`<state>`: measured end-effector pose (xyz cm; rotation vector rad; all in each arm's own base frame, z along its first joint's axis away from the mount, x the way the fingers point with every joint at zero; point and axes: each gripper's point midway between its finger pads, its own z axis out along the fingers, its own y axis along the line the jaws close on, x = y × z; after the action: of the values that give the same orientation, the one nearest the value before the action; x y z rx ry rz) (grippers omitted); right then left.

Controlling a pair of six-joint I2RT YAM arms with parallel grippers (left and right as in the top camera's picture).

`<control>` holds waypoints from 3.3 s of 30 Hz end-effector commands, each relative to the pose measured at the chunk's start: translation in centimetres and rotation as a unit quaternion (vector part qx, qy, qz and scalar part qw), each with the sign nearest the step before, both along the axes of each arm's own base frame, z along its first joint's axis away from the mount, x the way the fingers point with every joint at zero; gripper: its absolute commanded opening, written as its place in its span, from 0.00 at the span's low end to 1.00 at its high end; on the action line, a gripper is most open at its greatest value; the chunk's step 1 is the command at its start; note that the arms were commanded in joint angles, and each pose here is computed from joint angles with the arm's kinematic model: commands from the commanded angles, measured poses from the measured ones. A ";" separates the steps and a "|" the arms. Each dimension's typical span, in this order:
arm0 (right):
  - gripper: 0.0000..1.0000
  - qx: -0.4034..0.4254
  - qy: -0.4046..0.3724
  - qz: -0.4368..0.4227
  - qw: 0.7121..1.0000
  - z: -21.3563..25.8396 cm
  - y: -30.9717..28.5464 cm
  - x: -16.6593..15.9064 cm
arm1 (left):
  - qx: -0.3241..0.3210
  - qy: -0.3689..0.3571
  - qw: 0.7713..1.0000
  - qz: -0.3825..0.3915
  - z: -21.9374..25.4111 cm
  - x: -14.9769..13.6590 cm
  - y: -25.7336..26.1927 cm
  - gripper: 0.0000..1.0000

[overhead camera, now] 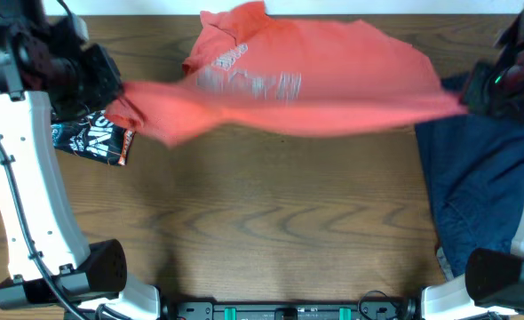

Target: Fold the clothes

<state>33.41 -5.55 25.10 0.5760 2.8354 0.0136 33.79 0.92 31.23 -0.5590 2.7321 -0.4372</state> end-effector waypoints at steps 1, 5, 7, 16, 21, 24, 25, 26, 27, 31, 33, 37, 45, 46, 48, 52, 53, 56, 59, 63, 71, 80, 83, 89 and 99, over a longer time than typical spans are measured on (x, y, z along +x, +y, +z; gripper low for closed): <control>0.01 0.000 0.075 0.014 0.997 -3.1 0.3 -2.8 | -0.005 0.075 0.997 -0.030 -2.5 -3.9 -0.9 0.07; 0.01 0.022 0.144 0.013 0.989 -7.0 1.2 -6.4 | 0.031 0.159 0.987 -0.020 -6.5 -8.2 0.2 0.06; 0.01 0.037 0.157 0.010 0.987 -8.6 1.8 -7.8 | 0.048 0.191 0.980 -0.018 -8.1 -10.6 0.6 0.06; 0.01 0.031 0.155 -0.058 0.986 -12.1 1.7 -13.7 | 0.060 0.198 0.978 0.006 -11.7 -18.7 -0.2 0.06; 0.01 -0.014 0.152 -0.101 0.983 -11.7 -0.1 -15.2 | 0.111 0.171 0.977 0.066 -11.0 -21.0 1.3 0.06; 0.01 -0.021 0.146 -0.107 0.983 -11.5 -0.4 -15.2 | 0.159 0.135 0.968 0.143 -10.1 -21.1 3.5 0.06; 0.01 -0.022 0.145 -0.107 0.983 -11.5 -0.5 -15.2 | 0.174 0.119 0.964 0.160 -9.8 -20.9 4.1 0.06; 0.01 -0.023 0.143 -0.107 0.984 -11.6 -0.5 -15.0 | 0.182 0.102 0.962 0.178 -9.5 -20.5 4.6 0.06; 0.01 -0.023 0.141 -0.107 0.984 -11.6 -0.6 -14.9 | 0.180 0.081 0.961 0.191 -9.2 -19.9 4.8 0.06; 0.01 -0.025 0.126 -0.107 0.986 -11.6 -0.7 -14.1 | 0.137 0.033 0.972 0.190 -8.9 -16.8 3.8 0.06; 0.01 -0.027 0.114 -0.101 0.988 -11.7 -0.9 -13.4 | 0.127 0.028 0.974 0.186 -9.3 -15.4 3.7 0.06; 0.01 -0.026 0.088 -0.091 0.992 -12.4 -1.2 -11.1 | 0.128 0.026 0.974 0.185 -11.2 -11.7 4.3 0.06; 0.01 -0.028 0.049 -0.086 0.995 -15.9 -2.3 -5.1 | 0.023 -0.039 0.993 0.108 -14.8 -0.2 1.7 0.06; 0.01 -0.027 0.041 -0.085 0.995 -16.4 -2.5 -4.2 | 0.010 -0.043 0.994 0.103 -15.4 0.9 1.4 0.06; 0.01 -0.019 0.023 -0.077 0.997 -17.5 -2.5 -2.3 | 0.000 -0.044 0.994 0.098 -16.7 2.4 1.3 0.06; 0.01 0.002 -0.011 -0.053 0.999 -19.1 -2.0 0.8 | -0.001 -0.038 0.994 0.098 -19.3 4.6 1.6 0.06; 0.01 0.001 -0.015 -0.053 0.999 -19.4 -2.1 1.2 | -0.005 -0.035 0.995 0.095 -19.9 4.9 1.5 0.06; 0.01 0.003 -0.018 -0.052 0.998 -20.3 -2.2 2.0 | -0.031 -0.032 0.998 0.050 -20.5 4.9 0.1 0.42; 0.01 0.005 -0.014 -0.051 0.999 -21.0 -2.2 2.1 | -0.036 -0.015 0.999 0.013 -20.3 3.4 -0.7 0.80; 0.01 0.004 -0.013 -0.049 0.999 -21.2 -2.2 2.2 | 0.000 0.045 0.999 0.010 -19.9 -0.7 0.0 0.85; 0.01 0.003 -0.021 -0.047 0.999 -21.1 -2.3 2.6 | -0.001 0.140 0.990 -0.001 -21.0 -6.0 -1.1 0.56; 0.01 0.005 -0.019 -0.041 0.999 -21.1 -2.1 2.5 | 0.001 0.155 0.988 -0.014 -27.4 -8.4 -2.1 0.56; 0.01 0.005 -0.018 -0.041 0.999 -21.1 -2.1 2.5 | 0.026 0.147 0.989 0.001 -29.0 -8.5 -1.2 0.56; 0.01 0.005 -0.018 -0.041 0.999 -21.1 -2.1 2.4 | 0.096 0.129 0.987 0.023 -29.4 -7.6 1.3 0.26; 0.01 0.005 -0.017 -0.041 0.999 -21.1 -2.1 2.4 | 0.108 0.117 0.987 0.027 -29.4 -7.0 1.7 0.06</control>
<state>36.07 -7.13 4.33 0.6754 2.7701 0.0287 26.89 2.00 1.91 -0.6591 2.9280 -0.1227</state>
